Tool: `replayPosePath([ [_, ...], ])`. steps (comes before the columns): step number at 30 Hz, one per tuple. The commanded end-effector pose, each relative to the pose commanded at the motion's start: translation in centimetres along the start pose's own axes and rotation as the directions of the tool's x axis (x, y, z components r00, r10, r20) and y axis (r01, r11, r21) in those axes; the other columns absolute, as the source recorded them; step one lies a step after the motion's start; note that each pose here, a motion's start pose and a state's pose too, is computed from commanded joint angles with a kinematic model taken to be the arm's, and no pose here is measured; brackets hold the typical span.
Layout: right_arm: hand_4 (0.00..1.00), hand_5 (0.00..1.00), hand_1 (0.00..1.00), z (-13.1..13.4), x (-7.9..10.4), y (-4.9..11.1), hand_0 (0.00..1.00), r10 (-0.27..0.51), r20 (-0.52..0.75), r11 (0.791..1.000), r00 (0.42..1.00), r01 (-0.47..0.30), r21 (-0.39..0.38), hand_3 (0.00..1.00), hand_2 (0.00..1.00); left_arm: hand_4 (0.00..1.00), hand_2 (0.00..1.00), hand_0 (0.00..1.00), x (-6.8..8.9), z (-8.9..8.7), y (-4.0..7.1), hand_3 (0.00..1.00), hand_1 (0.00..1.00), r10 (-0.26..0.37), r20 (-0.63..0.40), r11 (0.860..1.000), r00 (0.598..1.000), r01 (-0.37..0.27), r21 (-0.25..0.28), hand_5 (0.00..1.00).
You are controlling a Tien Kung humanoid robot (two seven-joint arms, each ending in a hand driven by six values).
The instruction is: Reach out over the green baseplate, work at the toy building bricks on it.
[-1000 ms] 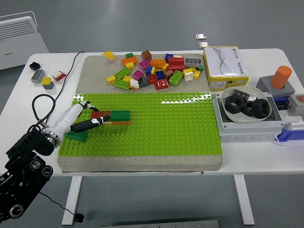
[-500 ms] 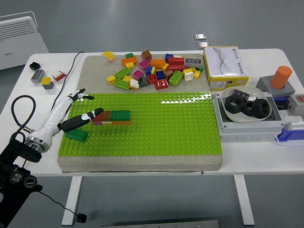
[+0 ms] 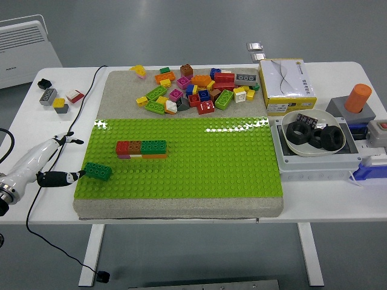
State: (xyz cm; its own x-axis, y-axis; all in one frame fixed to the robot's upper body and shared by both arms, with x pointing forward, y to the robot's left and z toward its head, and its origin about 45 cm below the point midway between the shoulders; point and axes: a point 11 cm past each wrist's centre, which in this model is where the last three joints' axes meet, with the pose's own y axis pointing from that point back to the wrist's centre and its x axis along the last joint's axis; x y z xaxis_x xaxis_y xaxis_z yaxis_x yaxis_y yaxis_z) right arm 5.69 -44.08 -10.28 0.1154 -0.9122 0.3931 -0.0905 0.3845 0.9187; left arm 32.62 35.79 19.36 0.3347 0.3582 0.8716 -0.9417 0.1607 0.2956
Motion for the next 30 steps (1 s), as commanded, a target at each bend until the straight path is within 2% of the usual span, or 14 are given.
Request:
replayPosePath([
  [3, 0.813, 0.798, 0.695, 0.0, -0.4, 0.0, 0.514, -0.008, 0.010, 1.000, 1.000, 0.008, -0.001, 0.749, 0.680, 0.737, 0.997, 0.953, 0.7, -0.7, -0.4, 0.854, 0.974, -0.032, 0.091, 0.999, 0.995, 0.030, 0.016, 0.002],
  [4, 0.812, 0.800, 0.695, 0.0, -0.6, 0.0, 0.514, -0.011, 0.013, 1.000, 1.000, 0.011, -0.002, 0.750, 0.688, 0.664, 0.998, 0.952, 0.9, -0.8, -0.6, 0.864, 0.972, -0.042, 0.112, 0.999, 0.993, 0.040, 0.018, 0.002],
  [9, 0.812, 0.800, 0.695, 0.0, -1.0, 0.0, 0.514, -0.018, 0.017, 1.000, 1.000, 0.018, -0.001, 0.750, 0.688, 0.664, 0.998, 0.952, 0.0, -0.7, -1.3, 0.864, 0.972, -0.104, 0.137, 0.995, 0.985, 0.103, 0.020, 0.002],
  [10, 0.811, 0.801, 0.695, -0.1, -1.0, 0.0, 0.514, -0.018, 0.016, 1.000, 1.000, 0.018, 0.000, 0.750, 0.699, 0.605, 0.998, 0.946, -0.4, -0.6, -1.4, 0.850, 0.976, -0.123, 0.128, 0.992, 0.984, 0.121, 0.020, 0.002],
  [13, 0.811, 0.801, 0.695, -0.2, -1.0, 0.1, 0.514, -0.017, 0.014, 1.000, 1.000, 0.017, 0.002, 0.750, 0.699, 0.605, 0.998, 0.946, -1.0, -0.2, -1.9, 0.850, 0.976, -0.145, 0.095, 0.989, 0.985, 0.144, 0.017, 0.002],
  [15, 0.811, 0.801, 0.695, -0.2, -1.0, 0.1, 0.514, -0.016, 0.011, 1.000, 1.000, 0.016, 0.002, 0.750, 0.699, 0.605, 0.998, 0.946, -1.1, 0.1, -2.1, 0.850, 0.976, -0.145, 0.070, 0.989, 0.987, 0.145, 0.013, 0.002],
  [16, 0.811, 0.797, 0.697, -0.2, -1.0, 0.1, 0.514, -0.016, 0.010, 1.000, 1.000, 0.016, 0.002, 0.750, 0.698, 0.643, 0.998, 0.946, -1.1, 0.3, -2.2, 0.839, 0.975, -0.143, 0.055, 0.990, 0.988, 0.143, 0.009, 0.002],
  [21, 0.811, 0.797, 0.697, -0.2, -0.9, 0.0, 0.514, -0.014, 0.008, 1.000, 1.000, 0.014, 0.003, 0.750, 0.698, 0.643, 0.998, 0.946, -1.3, 1.3, -2.5, 0.839, 0.975, -0.139, -0.004, 0.990, 0.990, 0.139, -0.010, 0.002],
  [27, 0.809, 0.797, 0.695, -0.3, -0.8, 0.1, 0.514, -0.012, 0.008, 1.000, 1.000, 0.012, 0.004, 0.750, 0.693, 0.620, 0.998, 0.945, -2.2, 2.0, -2.8, 0.831, 0.975, -0.171, -0.036, 0.985, 0.985, 0.170, -0.018, 0.002],
  [28, 0.807, 0.796, 0.695, -0.4, -0.8, 0.1, 0.514, -0.012, 0.008, 1.000, 1.000, 0.012, 0.005, 0.750, 0.694, 0.562, 0.998, 0.946, -2.4, 2.0, -2.8, 0.829, 0.975, -0.182, -0.036, 0.983, 0.983, 0.182, -0.018, 0.002],
  [30, 0.807, 0.796, 0.695, -0.4, -0.7, 0.1, 0.514, -0.011, 0.007, 1.000, 1.000, 0.011, 0.006, 0.750, 0.694, 0.562, 0.998, 0.946, -2.7, 2.2, -2.8, 0.829, 0.975, -0.195, -0.037, 0.981, 0.980, 0.194, -0.020, 0.002],
])
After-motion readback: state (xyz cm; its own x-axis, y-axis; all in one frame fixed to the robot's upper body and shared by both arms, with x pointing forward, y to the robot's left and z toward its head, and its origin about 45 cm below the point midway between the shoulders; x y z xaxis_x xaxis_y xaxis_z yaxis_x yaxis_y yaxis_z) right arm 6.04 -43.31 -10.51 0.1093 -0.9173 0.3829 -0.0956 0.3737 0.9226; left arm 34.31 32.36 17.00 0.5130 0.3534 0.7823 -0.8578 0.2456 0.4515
